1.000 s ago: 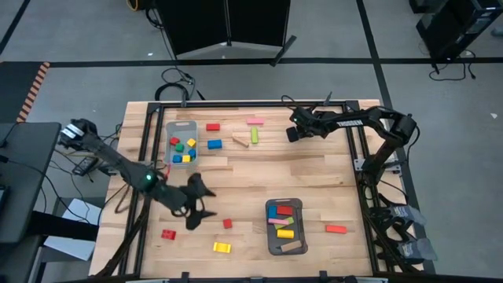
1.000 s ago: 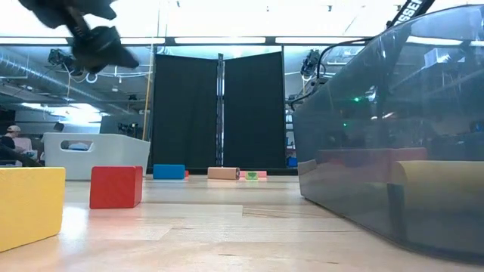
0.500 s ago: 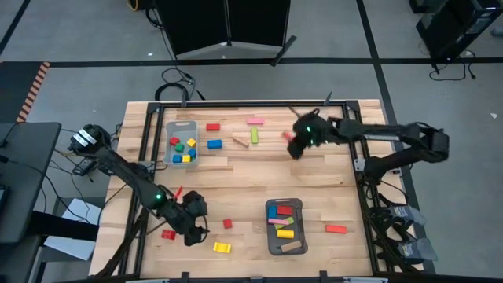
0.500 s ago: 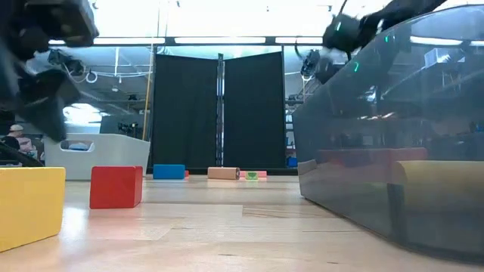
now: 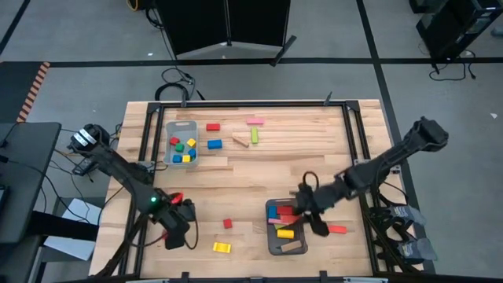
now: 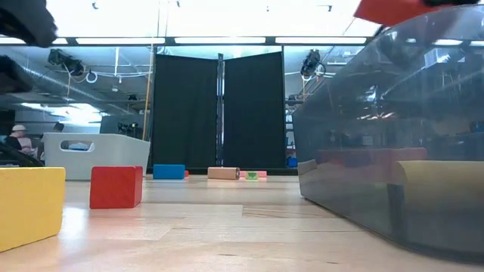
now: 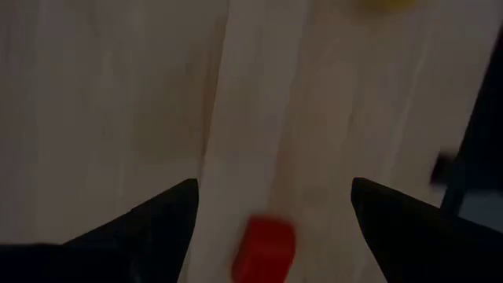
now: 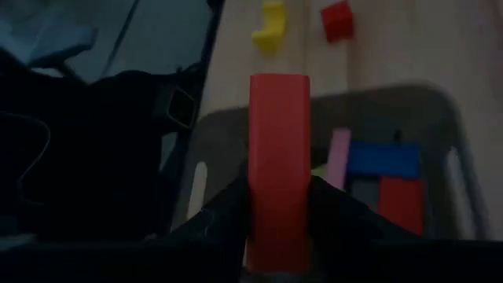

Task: Sort blocks by size
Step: Put the orange rectangular block into the black bin, then put the red 4 stud game piece into the gray bin, then put the brown rectangular block into the black bin

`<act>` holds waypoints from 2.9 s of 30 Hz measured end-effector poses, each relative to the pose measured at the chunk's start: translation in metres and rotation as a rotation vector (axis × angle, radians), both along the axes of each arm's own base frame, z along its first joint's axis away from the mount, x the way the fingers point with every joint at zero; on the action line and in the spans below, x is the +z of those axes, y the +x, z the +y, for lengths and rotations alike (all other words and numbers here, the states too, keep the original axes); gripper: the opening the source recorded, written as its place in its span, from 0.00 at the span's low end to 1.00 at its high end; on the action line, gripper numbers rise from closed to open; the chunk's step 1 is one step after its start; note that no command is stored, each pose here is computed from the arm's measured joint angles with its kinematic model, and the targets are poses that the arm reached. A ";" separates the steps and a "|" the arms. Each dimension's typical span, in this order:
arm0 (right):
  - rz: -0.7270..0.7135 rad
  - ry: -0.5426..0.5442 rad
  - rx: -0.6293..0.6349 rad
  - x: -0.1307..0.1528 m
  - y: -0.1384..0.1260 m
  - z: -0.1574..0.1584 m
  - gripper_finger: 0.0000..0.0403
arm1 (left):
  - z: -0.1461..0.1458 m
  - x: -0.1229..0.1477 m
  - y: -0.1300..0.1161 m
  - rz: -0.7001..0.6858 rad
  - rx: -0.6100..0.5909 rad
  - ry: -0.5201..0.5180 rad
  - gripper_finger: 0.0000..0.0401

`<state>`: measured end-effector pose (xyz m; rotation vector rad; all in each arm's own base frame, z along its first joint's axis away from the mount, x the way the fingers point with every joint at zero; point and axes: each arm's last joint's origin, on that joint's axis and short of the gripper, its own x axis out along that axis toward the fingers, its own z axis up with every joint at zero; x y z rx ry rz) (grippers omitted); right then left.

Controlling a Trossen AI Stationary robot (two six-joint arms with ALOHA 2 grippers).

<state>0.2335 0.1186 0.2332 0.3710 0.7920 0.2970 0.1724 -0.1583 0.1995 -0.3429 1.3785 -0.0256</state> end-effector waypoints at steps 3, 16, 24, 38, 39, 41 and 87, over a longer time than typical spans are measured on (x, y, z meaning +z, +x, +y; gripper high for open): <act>0.060 -0.020 -0.072 -0.014 0.000 0.013 0.36 | -0.004 0.001 -0.010 0.062 -0.020 0.019 0.85; 0.032 -0.046 -0.116 -0.025 0.018 0.007 0.76 | -0.031 -0.011 -0.036 0.143 -0.081 0.057 0.85; -0.070 -0.053 -0.110 -0.011 0.021 -0.005 0.79 | -0.044 -0.038 -0.035 0.204 -0.109 0.143 0.85; -0.257 -0.049 -0.136 0.027 0.011 -0.026 0.71 | -0.051 -0.063 -0.031 0.285 -0.133 0.199 0.35; -0.267 -0.050 -0.140 0.029 0.010 -0.028 0.70 | -0.049 -0.062 -0.031 0.279 -0.128 0.202 0.37; -0.285 -0.060 -0.147 0.033 0.009 -0.031 0.69 | -0.046 -0.058 -0.029 0.259 -0.115 0.205 0.37; 0.077 -0.414 -0.574 0.006 0.156 -0.183 0.69 | 0.225 0.035 -0.027 -0.206 0.945 0.585 0.93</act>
